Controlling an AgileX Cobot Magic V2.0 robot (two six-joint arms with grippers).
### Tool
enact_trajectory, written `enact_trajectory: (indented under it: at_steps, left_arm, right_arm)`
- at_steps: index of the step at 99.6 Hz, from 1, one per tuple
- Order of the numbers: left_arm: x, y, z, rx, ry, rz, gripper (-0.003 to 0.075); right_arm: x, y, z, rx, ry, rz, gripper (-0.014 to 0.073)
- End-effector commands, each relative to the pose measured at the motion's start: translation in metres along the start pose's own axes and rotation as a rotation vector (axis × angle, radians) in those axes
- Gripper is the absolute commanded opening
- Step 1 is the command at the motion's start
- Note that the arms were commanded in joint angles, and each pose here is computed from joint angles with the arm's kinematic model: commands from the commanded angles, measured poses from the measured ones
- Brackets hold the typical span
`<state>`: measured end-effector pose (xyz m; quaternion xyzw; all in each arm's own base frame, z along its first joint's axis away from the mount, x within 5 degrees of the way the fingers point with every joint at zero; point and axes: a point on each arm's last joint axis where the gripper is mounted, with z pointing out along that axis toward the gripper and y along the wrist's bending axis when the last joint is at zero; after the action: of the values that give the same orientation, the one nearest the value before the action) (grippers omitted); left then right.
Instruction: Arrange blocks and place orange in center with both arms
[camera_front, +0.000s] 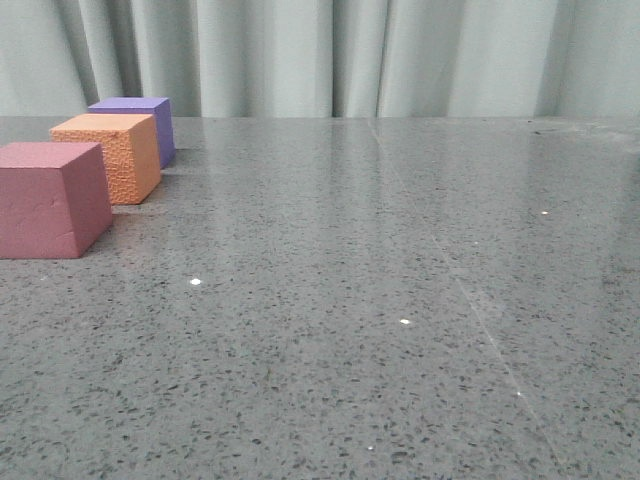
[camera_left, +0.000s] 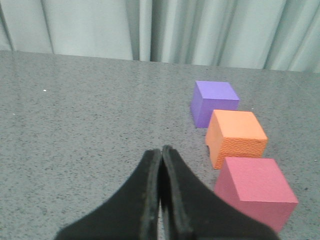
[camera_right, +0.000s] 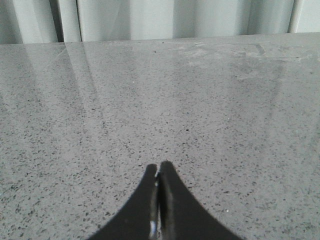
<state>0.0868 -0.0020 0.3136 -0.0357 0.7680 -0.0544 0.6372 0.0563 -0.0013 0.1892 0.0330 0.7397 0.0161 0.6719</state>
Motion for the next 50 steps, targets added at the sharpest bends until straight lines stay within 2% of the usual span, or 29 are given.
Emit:
enact_trajectory:
  at_steps: [1,16,34,50]
  left_arm:
    - [-0.010,-0.006,-0.003,0.060,-0.047,-0.007,-0.0019]
    - [-0.009,-0.010,-0.009,0.137,-0.049,0.107,-0.0019]
    - [-0.006,-0.015,-0.018,0.242,-0.139,0.240,-0.0019]
    - [0.014,-0.017,-0.021,0.306,-0.200,0.356,-0.0019]
  right_arm:
    - [-0.013,0.001,-0.002,-0.006,-0.107,-0.011,-0.0067]
    - [-0.013,0.001,-0.002,-0.006,-0.107,-0.011,-0.0067]
    - [-0.013,0.001,-0.002,-0.006,-0.107,-0.011,-0.0067]
    - [-0.013,0.001,-0.002,-0.006,-0.107,-0.011,-0.0067]
